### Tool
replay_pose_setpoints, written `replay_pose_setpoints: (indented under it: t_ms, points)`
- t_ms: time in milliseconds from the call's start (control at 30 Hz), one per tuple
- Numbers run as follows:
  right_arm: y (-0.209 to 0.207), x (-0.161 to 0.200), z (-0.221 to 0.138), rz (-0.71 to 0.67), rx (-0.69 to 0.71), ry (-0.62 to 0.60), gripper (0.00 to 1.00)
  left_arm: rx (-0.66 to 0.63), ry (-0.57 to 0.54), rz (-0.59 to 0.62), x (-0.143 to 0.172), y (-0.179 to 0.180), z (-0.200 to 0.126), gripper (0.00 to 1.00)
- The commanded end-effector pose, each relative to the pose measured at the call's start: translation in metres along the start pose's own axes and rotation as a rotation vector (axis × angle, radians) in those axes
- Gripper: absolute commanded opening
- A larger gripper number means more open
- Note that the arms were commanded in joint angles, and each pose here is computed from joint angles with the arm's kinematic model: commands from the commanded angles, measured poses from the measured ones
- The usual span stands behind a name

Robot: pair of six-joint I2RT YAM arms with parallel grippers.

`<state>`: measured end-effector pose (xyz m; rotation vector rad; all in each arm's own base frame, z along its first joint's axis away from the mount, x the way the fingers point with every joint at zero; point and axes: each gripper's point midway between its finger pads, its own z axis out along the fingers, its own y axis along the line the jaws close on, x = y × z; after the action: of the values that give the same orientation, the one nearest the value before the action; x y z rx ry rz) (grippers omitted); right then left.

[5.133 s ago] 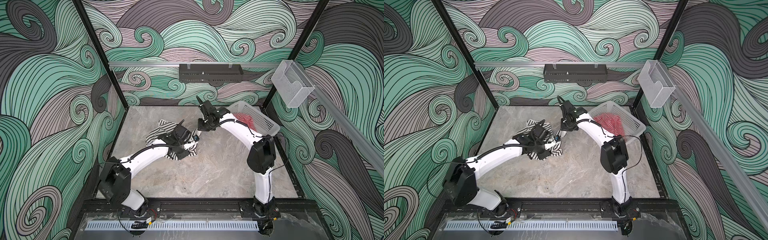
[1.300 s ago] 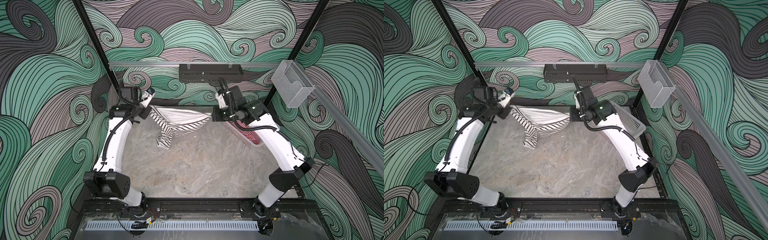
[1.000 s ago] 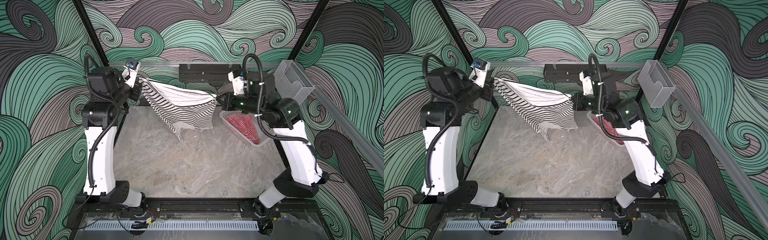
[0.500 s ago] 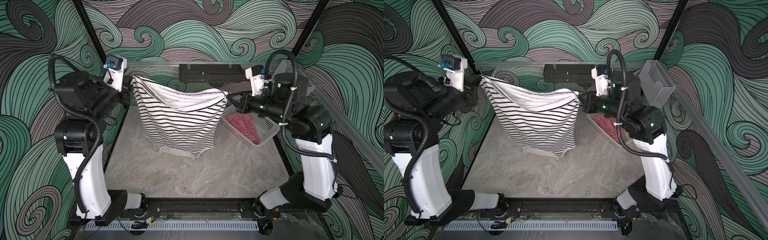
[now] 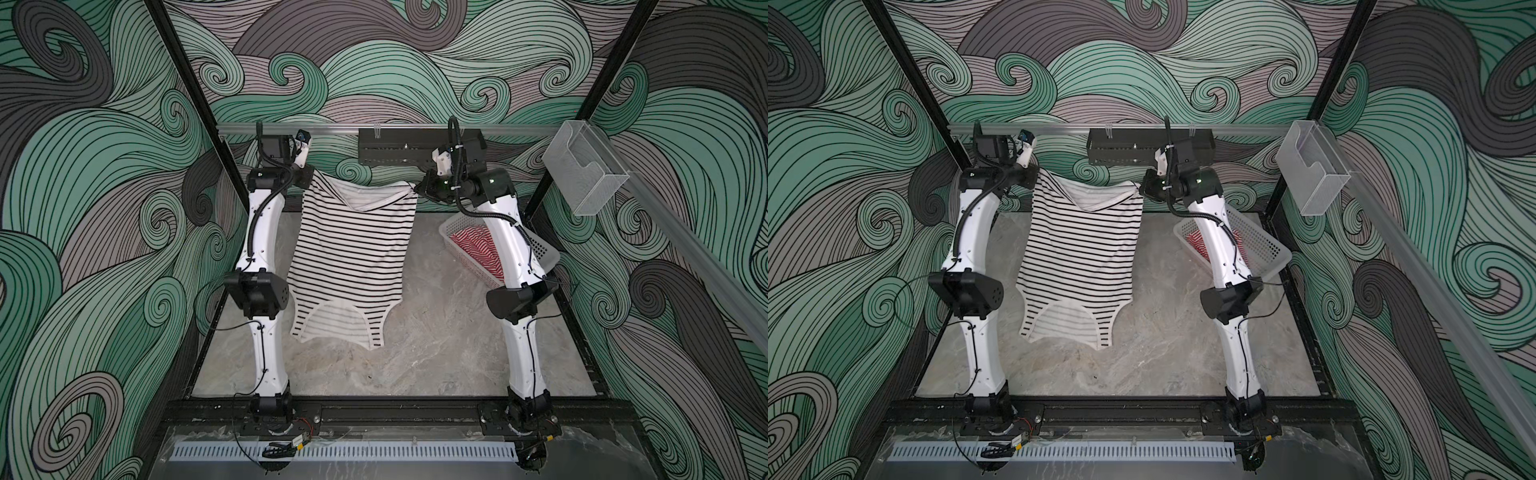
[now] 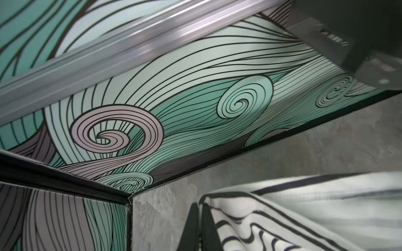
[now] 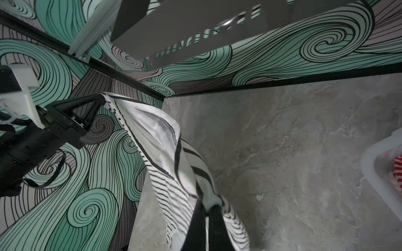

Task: Fold and stack tank tops
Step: Smooth out the tank top at the center of the table.

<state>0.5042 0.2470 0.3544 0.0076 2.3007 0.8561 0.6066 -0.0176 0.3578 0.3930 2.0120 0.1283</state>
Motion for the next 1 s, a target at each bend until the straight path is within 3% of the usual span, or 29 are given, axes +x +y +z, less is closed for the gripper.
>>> replay_pose_setpoints:
  t_ms: [0, 167, 233, 300, 400, 567, 633, 733, 867, 967]
  points:
    - [0.055, -0.038, -0.090, -0.057, -0.148, -0.191, 0.00, -0.098, -0.258, -0.051, -0.088, 0.027, -0.107, 0.00]
    - [0.065, -0.022, -0.124, -0.090, -0.161, -0.182, 0.00, -0.069, -0.386, -0.089, -0.104, 0.017, -0.172, 0.01]
    - [0.068, -0.010, -0.127, -0.108, -0.153, -0.158, 0.00, -0.019, -0.394, -0.101, -0.094, 0.004, -0.188, 0.02]
    - [0.068, 0.006, -0.121, -0.126, -0.144, -0.124, 0.00, 0.047, -0.329, -0.107, -0.069, -0.013, -0.184, 0.03]
    - [0.048, 0.038, -0.092, -0.105, -0.098, -0.044, 0.00, 0.127, -0.189, -0.087, -0.004, -0.042, -0.152, 0.04]
    - [-0.009, 0.119, -0.016, 0.016, -0.055, 0.153, 0.00, 0.261, 0.124, -0.013, 0.151, -0.098, -0.095, 0.04]
    - [-0.026, 0.162, 0.011, 0.026, -0.026, 0.236, 0.00, 0.356, 0.268, 0.041, 0.219, -0.126, -0.089, 0.03]
    - [-0.053, 0.215, 0.033, 0.045, 0.018, 0.346, 0.00, 0.466, 0.463, 0.036, 0.291, -0.157, -0.105, 0.02]
    - [-0.096, 0.263, 0.035, 0.081, 0.111, 0.419, 0.00, 0.630, 0.528, 0.053, 0.329, -0.193, -0.145, 0.04]
    - [-0.126, 0.291, 0.032, 0.132, 0.177, 0.464, 0.00, 0.669, 0.524, 0.136, 0.341, -0.209, -0.166, 0.04]
